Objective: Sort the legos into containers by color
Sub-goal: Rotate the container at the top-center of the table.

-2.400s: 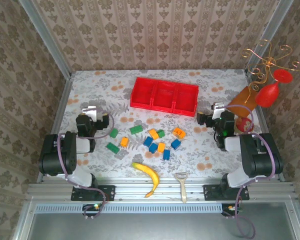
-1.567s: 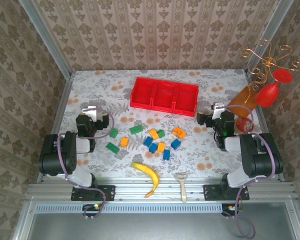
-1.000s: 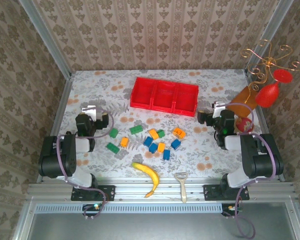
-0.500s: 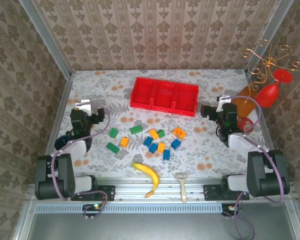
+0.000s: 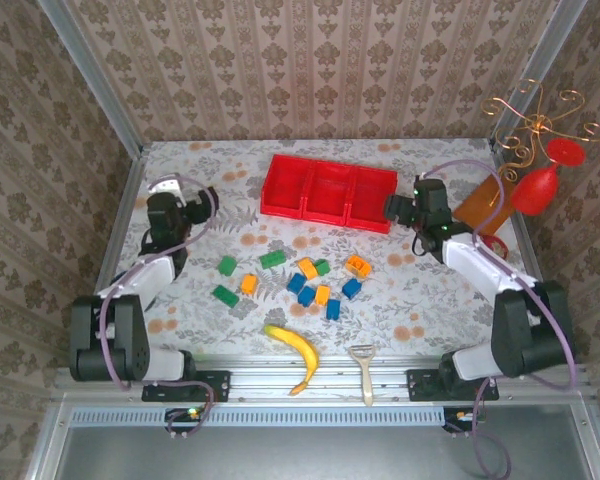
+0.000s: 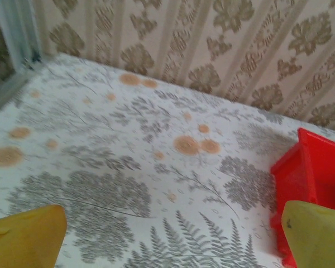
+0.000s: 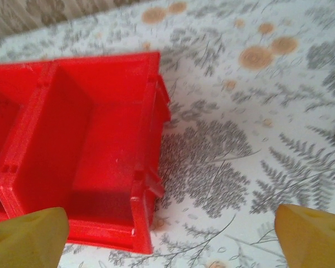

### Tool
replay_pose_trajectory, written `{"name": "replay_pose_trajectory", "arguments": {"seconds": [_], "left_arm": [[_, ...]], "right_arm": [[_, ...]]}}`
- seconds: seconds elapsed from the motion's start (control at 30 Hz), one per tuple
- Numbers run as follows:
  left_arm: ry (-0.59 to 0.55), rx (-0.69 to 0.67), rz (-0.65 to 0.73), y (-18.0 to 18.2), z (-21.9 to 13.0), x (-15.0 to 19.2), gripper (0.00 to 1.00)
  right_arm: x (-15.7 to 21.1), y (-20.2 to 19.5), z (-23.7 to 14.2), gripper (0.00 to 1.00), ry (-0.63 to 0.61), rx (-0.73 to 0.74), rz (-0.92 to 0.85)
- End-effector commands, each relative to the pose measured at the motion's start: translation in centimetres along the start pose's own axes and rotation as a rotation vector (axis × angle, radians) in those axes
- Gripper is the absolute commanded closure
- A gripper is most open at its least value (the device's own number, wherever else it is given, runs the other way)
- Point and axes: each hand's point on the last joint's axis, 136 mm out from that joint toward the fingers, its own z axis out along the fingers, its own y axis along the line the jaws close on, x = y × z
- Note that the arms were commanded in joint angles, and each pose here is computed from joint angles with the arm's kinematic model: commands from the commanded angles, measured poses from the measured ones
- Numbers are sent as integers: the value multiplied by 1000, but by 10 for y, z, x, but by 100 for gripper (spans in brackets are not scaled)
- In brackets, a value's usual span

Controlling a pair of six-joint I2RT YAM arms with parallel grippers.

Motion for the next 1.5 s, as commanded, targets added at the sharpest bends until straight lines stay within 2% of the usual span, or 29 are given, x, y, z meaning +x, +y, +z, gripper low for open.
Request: {"name": "replay_pose_trajectory", "arguments": {"seconds": [0.0,0.27,0.53,0.73,0.93,1.13,1.27,1.47], "left_arm": [[47,53,-49,-26,16,6,0],[150,156,-2,-79,55,26,0],[205,212,32,-109,77,39,0],[221,204,47,-110,80,45,0],[223,178,50,-103,77,50,0],[222,154,51,-96,72,55,0],[217,135,49,-90,68,56,0],[237,114,33,-85,64,65,0]], "right_arm": [[17,-2,14,9,103,65,62],[30,17,51,22,200,60,60],[39,38,76,46,268,9,-20],[49,51,90,62,329,-30,-105],[55,61,92,72,365,-55,-217],[51,70,88,82,371,-89,-258],[50,72,85,83,384,-94,-276],[57,72,83,82,405,-43,-208]]}}
